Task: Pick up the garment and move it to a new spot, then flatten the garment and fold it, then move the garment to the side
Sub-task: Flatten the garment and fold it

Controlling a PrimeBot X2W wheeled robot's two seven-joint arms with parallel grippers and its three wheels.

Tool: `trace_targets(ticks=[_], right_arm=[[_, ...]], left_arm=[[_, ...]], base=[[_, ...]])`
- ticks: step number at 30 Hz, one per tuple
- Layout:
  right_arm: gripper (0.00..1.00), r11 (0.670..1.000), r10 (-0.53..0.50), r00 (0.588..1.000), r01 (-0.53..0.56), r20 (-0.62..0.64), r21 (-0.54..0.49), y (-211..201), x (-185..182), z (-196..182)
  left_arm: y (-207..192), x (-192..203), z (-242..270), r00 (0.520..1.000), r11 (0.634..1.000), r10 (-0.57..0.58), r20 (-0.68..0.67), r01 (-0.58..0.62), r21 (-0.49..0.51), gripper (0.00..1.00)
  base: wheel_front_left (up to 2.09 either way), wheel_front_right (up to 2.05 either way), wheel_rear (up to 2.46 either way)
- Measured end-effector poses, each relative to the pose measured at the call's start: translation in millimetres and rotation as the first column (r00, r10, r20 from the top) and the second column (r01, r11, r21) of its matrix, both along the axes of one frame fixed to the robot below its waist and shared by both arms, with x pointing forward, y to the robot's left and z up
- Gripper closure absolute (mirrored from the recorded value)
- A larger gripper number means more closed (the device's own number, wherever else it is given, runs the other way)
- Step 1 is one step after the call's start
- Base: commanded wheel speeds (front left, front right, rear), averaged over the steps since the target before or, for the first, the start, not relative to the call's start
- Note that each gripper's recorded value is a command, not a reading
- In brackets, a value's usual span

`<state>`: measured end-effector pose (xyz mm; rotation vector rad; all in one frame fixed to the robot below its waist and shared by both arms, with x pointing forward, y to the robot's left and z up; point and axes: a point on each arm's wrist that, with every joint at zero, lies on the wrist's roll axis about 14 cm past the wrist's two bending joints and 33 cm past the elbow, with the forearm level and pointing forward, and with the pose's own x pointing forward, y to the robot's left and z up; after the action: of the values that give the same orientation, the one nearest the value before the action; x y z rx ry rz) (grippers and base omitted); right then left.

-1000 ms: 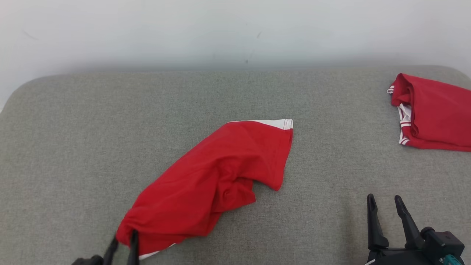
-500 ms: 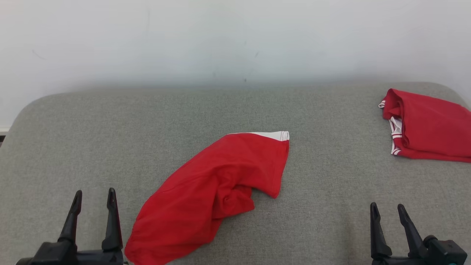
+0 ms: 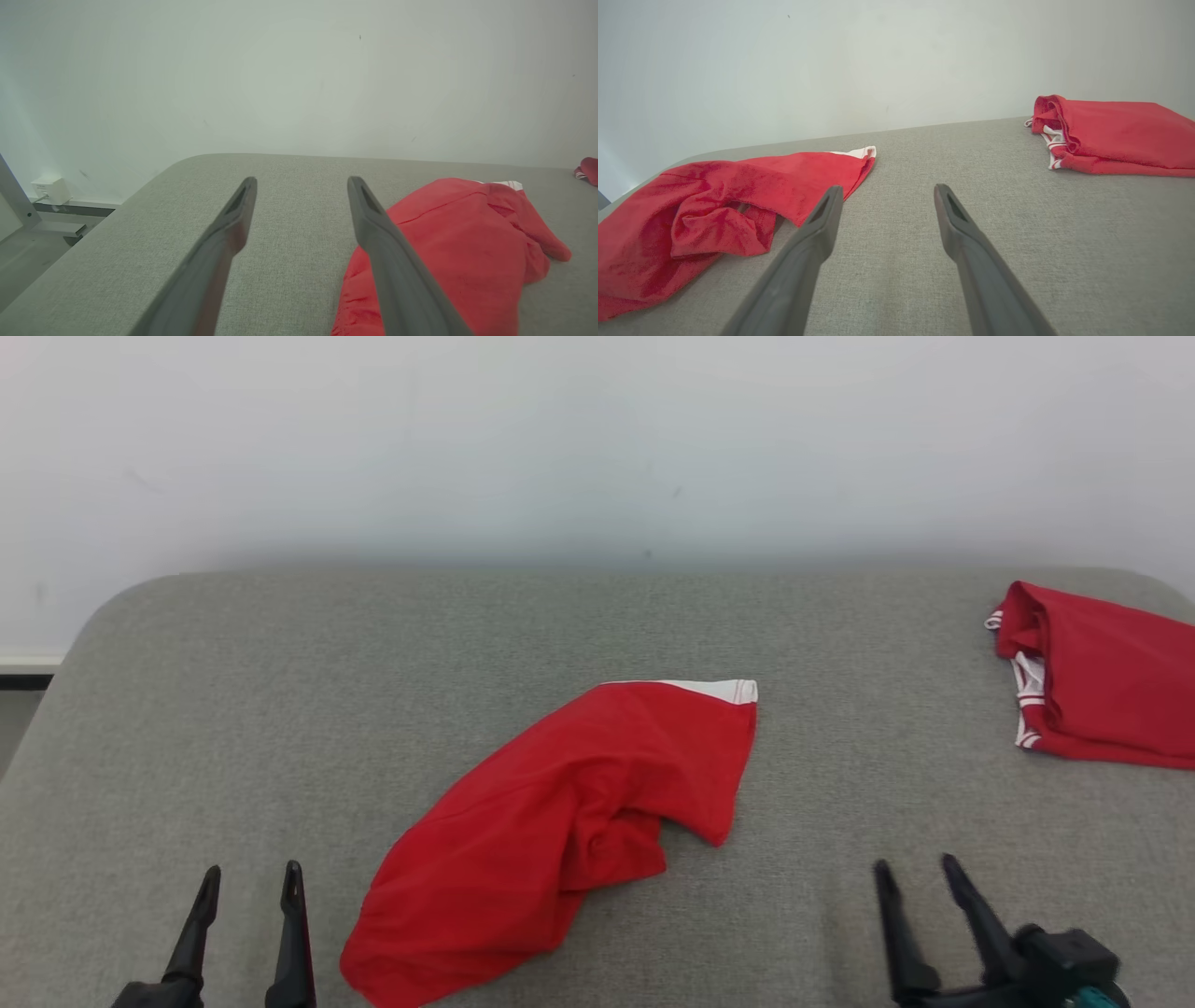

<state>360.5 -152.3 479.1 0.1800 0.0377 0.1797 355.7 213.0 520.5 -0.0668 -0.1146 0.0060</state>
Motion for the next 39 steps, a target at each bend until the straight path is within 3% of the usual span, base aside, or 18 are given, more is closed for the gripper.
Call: trace_targets(ticks=[2,5,10,20,21,22,23,24,27,32,39], right_arm=[[0.0,0.999,0.036,0.999,-0.036,0.003,-0.002,10.5,2.8,1.6],[0.0,0.985,0.172,0.985,-0.173,-0.018,-0.029,48.4,12.9,-0.6],[0.0,0.945,0.317,0.946,-0.322,-0.073,-0.064,90.8,22.4,-13.2],[0.0,0.871,0.452,0.868,-0.479,-0.207,-0.109,135.7,38.5,-50.0],[0.0,0.844,0.477,0.835,-0.522,-0.273,-0.122,146.8,44.1,-68.3],[0.04,0.842,0.479,0.83,-0.526,-0.287,-0.116,149.0,46.0,-72.1],[0.49,0.843,0.479,0.825,-0.528,-0.298,-0.106,151.2,47.7,-75.2],[1.0,0.844,0.478,0.822,-0.527,-0.309,-0.097,152.8,49.8,-78.3],[1.0,0.848,0.476,0.816,-0.525,-0.329,-0.075,155.7,54.5,-85.3],[1.0,0.867,0.457,0.843,-0.493,-0.283,-0.069,146.6,66.4,-76.1],[1.0,0.91,0.384,0.896,-0.408,-0.222,-0.073,99.3,60.3,-59.6]], left_arm=[[0.6,-1.2,-0.8,1.0,1.0,0.004,-0.002,-0.004,0.001,0.0],[5.1,-6.0,-4.0,1.0,1.0,0.024,-0.01,-0.024,-0.005,0.0],[13.5,-9.3,-2.4,0.999,0.999,0.053,-0.004,-0.053,-0.013,0.0],[29.7,-16.9,-4.6,0.994,0.994,0.111,-0.013,-0.111,-0.017,0.0],[38.7,-20.5,-6.7,0.99,0.99,0.138,-0.021,-0.138,-0.014,0.0],[40.7,-21.3,-7.7,0.989,0.99,0.143,-0.025,-0.143,-0.014,0.0],[42.7,-21.6,-8.8,0.988,0.989,0.15,-0.029,-0.151,-0.013,0.0],[44.7,-21.6,-9.9,0.987,0.988,0.157,-0.033,-0.157,-0.01,0.0],[48.5,-21.2,-12.4,0.984,0.985,0.171,-0.042,-0.172,-0.008,0.0],[50.9,-21.4,-16.7,0.982,0.983,0.181,-0.055,-0.181,-0.008,0.0],[37.8,-23.6,-26.7,0.986,0.988,0.147,-0.079,-0.15,-0.03,0.0]], base=[[0.0,0.0,0.0],[0.0,0.0,0.0],[0.0,0.0,0.0],[0.0,0.0,0.0],[0.0,0.0,0.0],[0.0,0.0,0.0],[0.0,0.0,0.0],[0.0,0.0,0.0],[0.0,0.0,0.0],[0.0,0.0,0.0],[0.0,0.0,0.0]])
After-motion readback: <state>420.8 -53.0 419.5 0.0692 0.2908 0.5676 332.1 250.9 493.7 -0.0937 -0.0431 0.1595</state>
